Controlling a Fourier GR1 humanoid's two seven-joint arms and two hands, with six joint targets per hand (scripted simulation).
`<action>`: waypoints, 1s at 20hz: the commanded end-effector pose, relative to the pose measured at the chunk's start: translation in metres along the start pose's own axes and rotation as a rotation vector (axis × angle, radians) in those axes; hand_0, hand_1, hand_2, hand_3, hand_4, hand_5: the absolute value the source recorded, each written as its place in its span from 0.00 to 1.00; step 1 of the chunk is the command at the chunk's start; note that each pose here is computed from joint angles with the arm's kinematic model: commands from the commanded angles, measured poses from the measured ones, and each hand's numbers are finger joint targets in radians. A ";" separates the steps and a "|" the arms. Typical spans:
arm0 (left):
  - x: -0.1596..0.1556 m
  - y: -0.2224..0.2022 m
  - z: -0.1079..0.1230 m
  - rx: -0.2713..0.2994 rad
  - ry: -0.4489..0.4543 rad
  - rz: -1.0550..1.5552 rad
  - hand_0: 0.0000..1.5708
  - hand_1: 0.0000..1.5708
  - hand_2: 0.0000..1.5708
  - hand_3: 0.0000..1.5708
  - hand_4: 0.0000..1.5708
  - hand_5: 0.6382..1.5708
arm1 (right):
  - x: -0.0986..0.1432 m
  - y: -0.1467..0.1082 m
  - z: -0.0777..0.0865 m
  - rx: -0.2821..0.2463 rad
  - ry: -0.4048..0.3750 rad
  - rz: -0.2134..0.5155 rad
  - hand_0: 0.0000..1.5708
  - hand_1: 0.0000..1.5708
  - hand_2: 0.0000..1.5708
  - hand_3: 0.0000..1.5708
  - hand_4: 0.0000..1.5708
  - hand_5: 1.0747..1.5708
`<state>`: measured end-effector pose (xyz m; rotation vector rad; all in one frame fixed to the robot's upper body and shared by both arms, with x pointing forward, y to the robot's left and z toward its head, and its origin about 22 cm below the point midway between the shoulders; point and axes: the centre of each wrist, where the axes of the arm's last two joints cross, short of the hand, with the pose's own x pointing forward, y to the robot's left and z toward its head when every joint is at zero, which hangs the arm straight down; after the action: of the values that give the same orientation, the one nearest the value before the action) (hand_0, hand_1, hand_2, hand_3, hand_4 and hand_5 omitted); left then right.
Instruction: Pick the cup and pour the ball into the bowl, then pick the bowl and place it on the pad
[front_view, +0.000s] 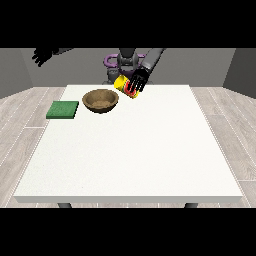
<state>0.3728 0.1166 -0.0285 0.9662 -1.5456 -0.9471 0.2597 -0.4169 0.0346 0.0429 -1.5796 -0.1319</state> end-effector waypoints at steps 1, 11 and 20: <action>0.027 0.005 -0.015 -0.012 -0.008 -0.202 0.87 0.87 1.00 1.00 0.93 0.96 | 0.004 -0.010 -0.001 0.017 0.036 0.001 0.00 0.00 0.00 0.00 0.43 0.97; 0.071 0.030 -0.044 0.045 -0.075 -0.693 0.92 0.92 1.00 1.00 0.69 1.00 | -0.003 0.013 -0.022 0.042 0.007 -0.006 0.00 0.00 0.00 0.19 0.45 0.97; 0.112 0.018 -0.008 -0.101 -0.179 -0.866 0.12 0.12 0.79 1.00 0.71 1.00 | -0.023 0.030 -0.032 0.056 0.062 -0.014 0.00 0.00 0.00 0.22 0.44 0.96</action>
<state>0.3751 0.0274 0.0308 1.5663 -1.2315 -1.6094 0.2945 -0.3925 0.0229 0.1021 -1.5427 -0.0964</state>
